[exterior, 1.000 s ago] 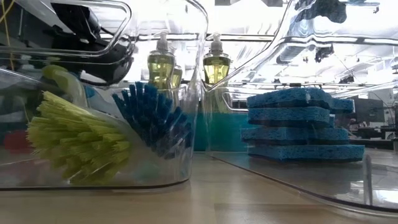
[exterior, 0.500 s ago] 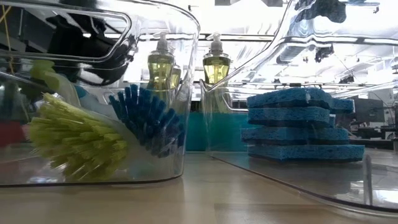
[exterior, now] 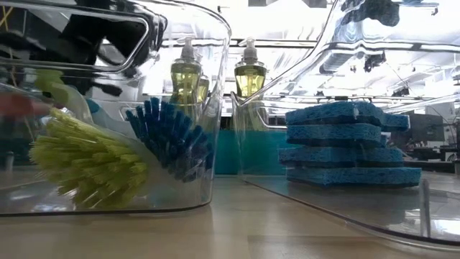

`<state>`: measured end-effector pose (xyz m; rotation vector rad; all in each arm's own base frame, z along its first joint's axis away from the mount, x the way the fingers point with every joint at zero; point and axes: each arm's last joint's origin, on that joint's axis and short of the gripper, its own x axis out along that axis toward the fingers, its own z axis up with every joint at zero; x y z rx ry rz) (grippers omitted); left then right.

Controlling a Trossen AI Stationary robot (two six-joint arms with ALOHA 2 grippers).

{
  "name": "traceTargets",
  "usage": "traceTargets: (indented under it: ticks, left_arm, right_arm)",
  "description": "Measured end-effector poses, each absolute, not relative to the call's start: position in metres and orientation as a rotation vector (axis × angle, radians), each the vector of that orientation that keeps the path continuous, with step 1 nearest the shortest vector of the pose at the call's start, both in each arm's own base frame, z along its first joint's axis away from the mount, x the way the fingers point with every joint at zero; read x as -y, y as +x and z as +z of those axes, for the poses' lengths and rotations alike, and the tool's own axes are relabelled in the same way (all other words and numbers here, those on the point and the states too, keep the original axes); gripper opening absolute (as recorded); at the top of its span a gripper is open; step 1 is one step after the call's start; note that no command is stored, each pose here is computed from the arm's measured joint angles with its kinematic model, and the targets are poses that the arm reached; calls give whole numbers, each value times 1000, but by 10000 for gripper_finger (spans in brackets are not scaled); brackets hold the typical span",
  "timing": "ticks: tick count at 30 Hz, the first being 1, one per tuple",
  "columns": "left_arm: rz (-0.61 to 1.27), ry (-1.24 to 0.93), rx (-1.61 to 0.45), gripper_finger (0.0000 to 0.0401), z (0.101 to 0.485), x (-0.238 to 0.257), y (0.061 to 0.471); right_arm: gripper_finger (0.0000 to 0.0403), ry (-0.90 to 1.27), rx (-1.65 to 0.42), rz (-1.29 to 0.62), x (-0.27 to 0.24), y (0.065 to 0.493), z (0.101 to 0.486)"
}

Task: Pick & Place Kitchen Sink Supplies
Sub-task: Put the red dish brush into the left transparent bin

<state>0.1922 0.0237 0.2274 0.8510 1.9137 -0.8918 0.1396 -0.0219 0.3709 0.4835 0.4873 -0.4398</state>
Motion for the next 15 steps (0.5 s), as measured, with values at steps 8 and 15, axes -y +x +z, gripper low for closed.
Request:
traceTargets:
  ticks: [8,15]
  left_arm:
    - [-753,871,-1725,58,277,-24,206]
    - [-643,932,-1607,58,314,-25,210]
  right_arm:
    - [162,484,-500,-400,21,140,371]
    - [162,463,-508,-393,21,140,370]
